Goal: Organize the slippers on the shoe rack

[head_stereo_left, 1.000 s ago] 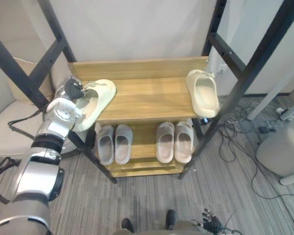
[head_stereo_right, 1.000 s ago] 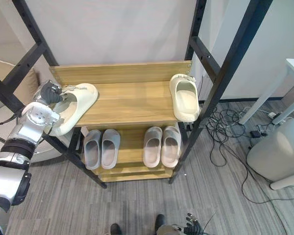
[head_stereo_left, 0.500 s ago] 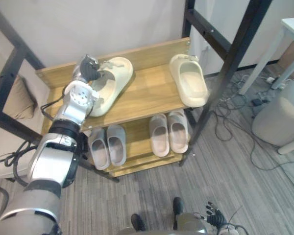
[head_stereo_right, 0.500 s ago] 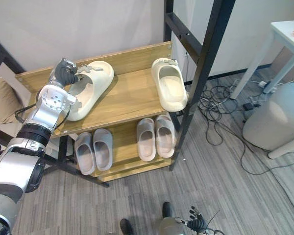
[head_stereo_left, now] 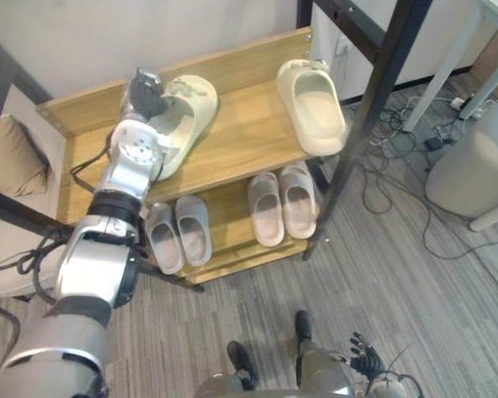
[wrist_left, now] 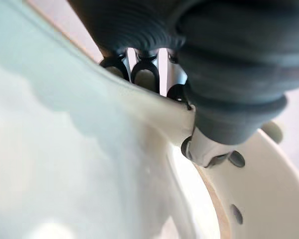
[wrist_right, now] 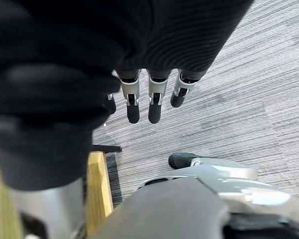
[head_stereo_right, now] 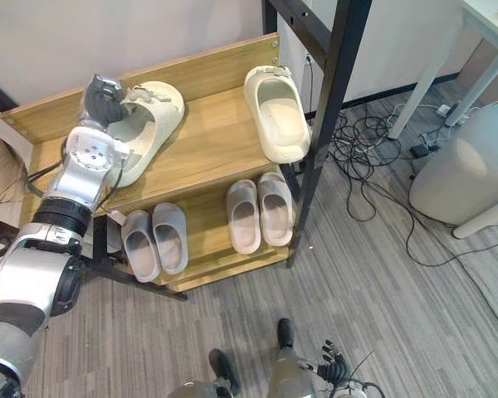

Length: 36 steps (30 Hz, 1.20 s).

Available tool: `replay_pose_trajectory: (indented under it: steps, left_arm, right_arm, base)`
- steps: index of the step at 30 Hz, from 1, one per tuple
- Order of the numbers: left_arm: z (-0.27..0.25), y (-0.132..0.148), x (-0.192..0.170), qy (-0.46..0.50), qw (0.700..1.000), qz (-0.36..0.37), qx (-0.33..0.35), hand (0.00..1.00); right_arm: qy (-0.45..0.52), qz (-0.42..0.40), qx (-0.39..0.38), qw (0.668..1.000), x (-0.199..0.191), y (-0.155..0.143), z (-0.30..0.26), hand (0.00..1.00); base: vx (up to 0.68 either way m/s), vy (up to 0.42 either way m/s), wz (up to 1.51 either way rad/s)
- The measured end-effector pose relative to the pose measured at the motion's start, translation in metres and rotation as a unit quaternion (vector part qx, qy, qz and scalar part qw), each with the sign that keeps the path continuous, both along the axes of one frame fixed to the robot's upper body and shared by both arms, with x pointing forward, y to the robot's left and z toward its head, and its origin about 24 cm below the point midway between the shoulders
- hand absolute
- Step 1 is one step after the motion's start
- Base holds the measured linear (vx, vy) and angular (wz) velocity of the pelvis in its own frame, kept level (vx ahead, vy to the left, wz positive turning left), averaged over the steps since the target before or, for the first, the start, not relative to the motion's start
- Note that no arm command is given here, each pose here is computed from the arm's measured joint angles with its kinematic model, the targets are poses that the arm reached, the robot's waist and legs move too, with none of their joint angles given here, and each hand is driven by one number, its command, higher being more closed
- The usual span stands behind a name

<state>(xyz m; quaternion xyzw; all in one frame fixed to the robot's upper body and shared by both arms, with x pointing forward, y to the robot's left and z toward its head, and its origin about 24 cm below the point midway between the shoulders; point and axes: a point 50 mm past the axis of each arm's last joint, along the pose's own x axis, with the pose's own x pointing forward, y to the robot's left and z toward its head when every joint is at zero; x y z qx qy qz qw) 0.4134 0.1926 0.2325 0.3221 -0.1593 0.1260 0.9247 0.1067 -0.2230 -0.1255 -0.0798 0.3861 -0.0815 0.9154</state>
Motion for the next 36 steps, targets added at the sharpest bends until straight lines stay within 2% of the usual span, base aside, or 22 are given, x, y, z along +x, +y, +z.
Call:
replay_pose_trajectory:
  steps: [2,3,4,6,8,13,14,23,36]
  left_arm:
    - [0.006,-0.038,0.003,-0.011,0.999,-0.05,-0.002,1.0]
    - [0.006,-0.039,0.003,-0.011,0.999,-0.051,-0.002,1.0]
    - [0.008,-0.054,0.002,-0.018,0.997,-0.071,-0.008,1.0]
    - [0.012,-0.056,0.001,-0.027,0.997,-0.07,-0.024,1.0]
    - [0.01,-0.074,0.001,-0.023,0.995,-0.09,-0.031,1.0]
    - [0.007,-0.089,0.0,-0.019,0.993,-0.108,-0.05,1.0]
    - [0.006,-0.092,0.0,-0.016,0.992,-0.111,-0.054,0.0]
    - [-0.001,-0.086,0.003,0.0,0.993,-0.099,-0.068,0.0]
    - [-0.008,-0.094,0.003,0.016,0.991,-0.106,-0.083,0.0]
  right_arm:
    - [-0.01,0.008,0.001,1.0,0.004,0.005,0.002,0.0]
    - [-0.01,0.008,0.001,1.0,0.004,0.005,0.002,0.0]
    - [-0.012,0.006,0.003,1.0,0.005,0.006,0.003,0.0]
    - [-0.012,0.005,0.002,1.0,0.004,0.006,0.002,0.0]
    - [-0.01,0.004,0.0,1.0,0.004,0.006,0.002,0.0]
    - [-0.012,0.001,-0.004,1.0,0.005,0.005,0.003,0.0]
    - [-0.011,0.0,-0.005,1.0,0.005,0.005,0.002,0.0]
    - [-0.01,-0.002,-0.008,1.0,0.007,0.004,0.002,0.0]
    - [-0.005,-0.009,-0.012,1.0,0.007,0.003,0.001,0.0]
  base:
    - [0.04,0.031,-0.08]
    - [0.03,0.028,-0.03]
    - [0.05,0.036,0.0]
    - [0.06,0.043,0.07]
    - [0.04,0.031,0.31]
    - [0.01,0.034,0.1]
    - [-0.01,0.023,0.03]
    - [-0.01,0.015,-0.07]
    - [0.0,0.012,0.07]
